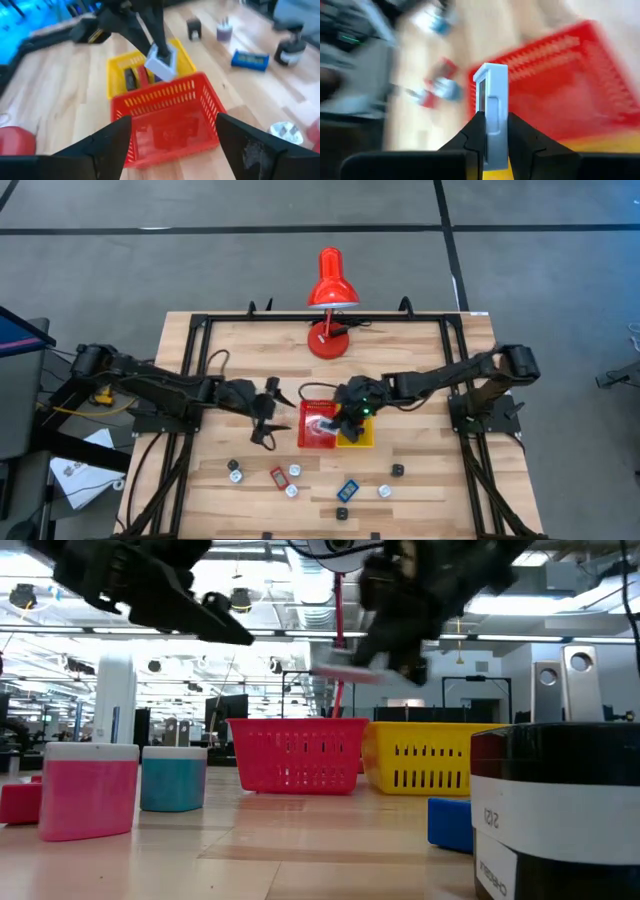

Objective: Pick & Place Office items
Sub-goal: Put the white digital timer into the yellow bin

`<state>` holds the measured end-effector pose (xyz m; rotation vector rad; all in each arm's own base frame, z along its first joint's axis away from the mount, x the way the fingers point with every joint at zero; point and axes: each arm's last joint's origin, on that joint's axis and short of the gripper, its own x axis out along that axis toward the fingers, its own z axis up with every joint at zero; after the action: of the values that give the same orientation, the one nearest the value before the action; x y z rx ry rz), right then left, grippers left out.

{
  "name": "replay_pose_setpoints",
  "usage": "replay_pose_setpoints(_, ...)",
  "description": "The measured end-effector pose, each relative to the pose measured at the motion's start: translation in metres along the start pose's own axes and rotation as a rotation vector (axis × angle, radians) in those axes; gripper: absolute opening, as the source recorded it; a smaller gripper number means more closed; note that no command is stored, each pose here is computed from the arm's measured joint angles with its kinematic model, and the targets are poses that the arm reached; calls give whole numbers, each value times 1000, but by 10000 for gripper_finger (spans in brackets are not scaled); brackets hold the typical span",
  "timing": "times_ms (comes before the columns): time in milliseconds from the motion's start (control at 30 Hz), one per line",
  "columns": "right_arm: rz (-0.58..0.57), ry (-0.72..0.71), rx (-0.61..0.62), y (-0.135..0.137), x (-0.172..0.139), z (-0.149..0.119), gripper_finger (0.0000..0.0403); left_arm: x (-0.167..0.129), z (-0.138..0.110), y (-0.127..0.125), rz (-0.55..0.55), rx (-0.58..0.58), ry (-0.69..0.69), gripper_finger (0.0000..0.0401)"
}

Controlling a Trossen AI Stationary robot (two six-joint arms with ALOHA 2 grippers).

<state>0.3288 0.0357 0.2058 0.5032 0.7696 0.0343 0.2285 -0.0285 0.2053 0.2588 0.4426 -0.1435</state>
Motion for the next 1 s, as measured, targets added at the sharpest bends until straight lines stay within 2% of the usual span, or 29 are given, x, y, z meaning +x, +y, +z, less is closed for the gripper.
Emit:
replay_pose_setpoints(133, -162, 15, -87, 18, -24, -15, 49, -16, -9, 0, 42, -57, -124, 286)
replay_pose_setpoints(267, -222, 29, -156, 36, -31, -31, 49, -28, -12, 1, 67, -64, -215, 286)
replay_pose_setpoints(367, -254, 38, -189, 43, -24, -39, 49, -36, -11, 2, 84, -66, -257, 286)
replay_pose_setpoints(533, -320, 113, -216, 37, -7, -52, 49, -39, -8, 4, 97, -68, -288, 286)
replay_pose_setpoints(700, -346, 159, -239, 33, -2, -56, 49, -37, -9, 3, 96, -68, -277, 286)
replay_pose_setpoints(1000, -319, 201, -320, 33, -3, -58, 51, -33, -12, 3, 96, -67, -252, 286)
